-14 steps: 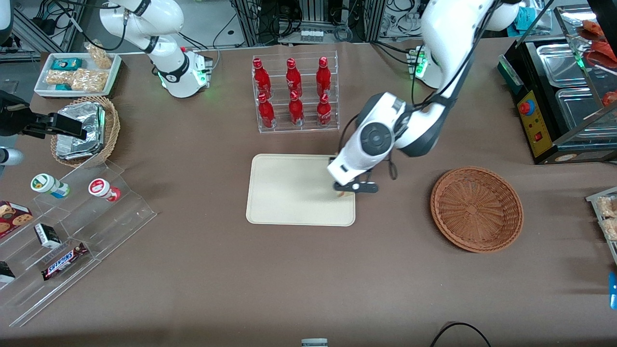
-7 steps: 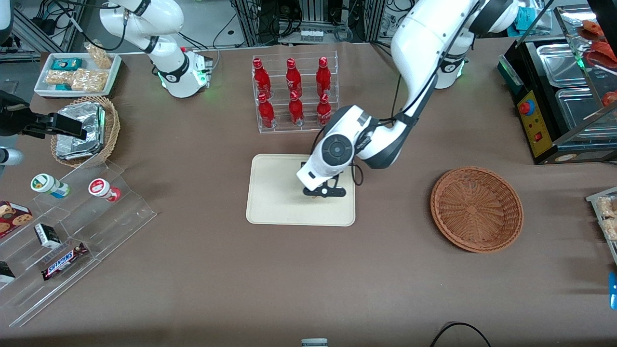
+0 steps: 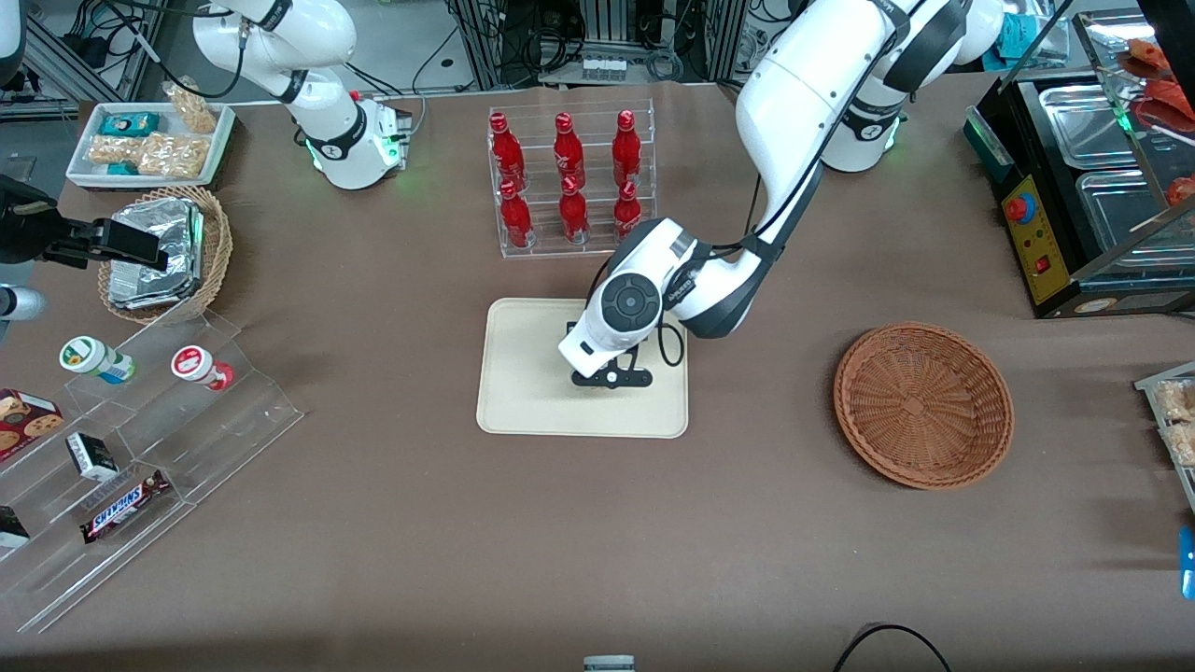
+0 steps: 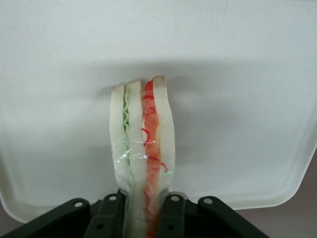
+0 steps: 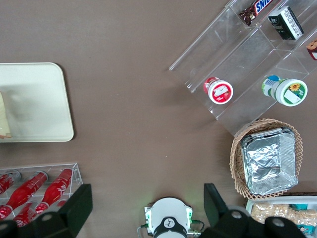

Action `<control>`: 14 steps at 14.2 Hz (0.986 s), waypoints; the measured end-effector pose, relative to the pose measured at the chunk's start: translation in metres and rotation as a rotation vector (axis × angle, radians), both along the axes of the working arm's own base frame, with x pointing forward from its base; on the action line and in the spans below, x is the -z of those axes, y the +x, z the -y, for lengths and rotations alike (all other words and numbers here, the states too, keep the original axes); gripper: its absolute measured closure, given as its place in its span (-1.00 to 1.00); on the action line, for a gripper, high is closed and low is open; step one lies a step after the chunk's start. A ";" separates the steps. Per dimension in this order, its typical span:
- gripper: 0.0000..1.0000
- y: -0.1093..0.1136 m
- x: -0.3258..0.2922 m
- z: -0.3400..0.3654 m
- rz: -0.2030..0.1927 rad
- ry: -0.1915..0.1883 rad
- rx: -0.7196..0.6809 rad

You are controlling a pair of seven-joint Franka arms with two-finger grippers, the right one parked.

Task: Place sandwich from basket to tray
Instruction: 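Lower the sandwich onto the tray and open the left gripper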

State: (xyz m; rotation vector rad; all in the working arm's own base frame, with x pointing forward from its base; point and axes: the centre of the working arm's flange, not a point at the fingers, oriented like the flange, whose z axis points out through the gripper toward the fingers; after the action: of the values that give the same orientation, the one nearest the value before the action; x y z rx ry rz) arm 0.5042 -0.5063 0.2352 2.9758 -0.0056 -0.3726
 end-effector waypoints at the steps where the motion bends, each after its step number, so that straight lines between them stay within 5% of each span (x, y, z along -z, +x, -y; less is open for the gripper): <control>1: 0.53 0.000 0.005 0.002 0.005 -0.003 -0.007; 4: 0.44 -0.004 0.013 0.008 0.007 -0.005 -0.013; 10: -0.61 -0.001 0.009 0.009 0.014 0.021 -0.097; 14: -0.97 0.000 0.008 0.009 0.021 0.034 -0.114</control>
State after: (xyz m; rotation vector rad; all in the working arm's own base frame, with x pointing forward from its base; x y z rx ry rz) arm 0.5044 -0.5153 0.2271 2.9956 0.1696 -0.3300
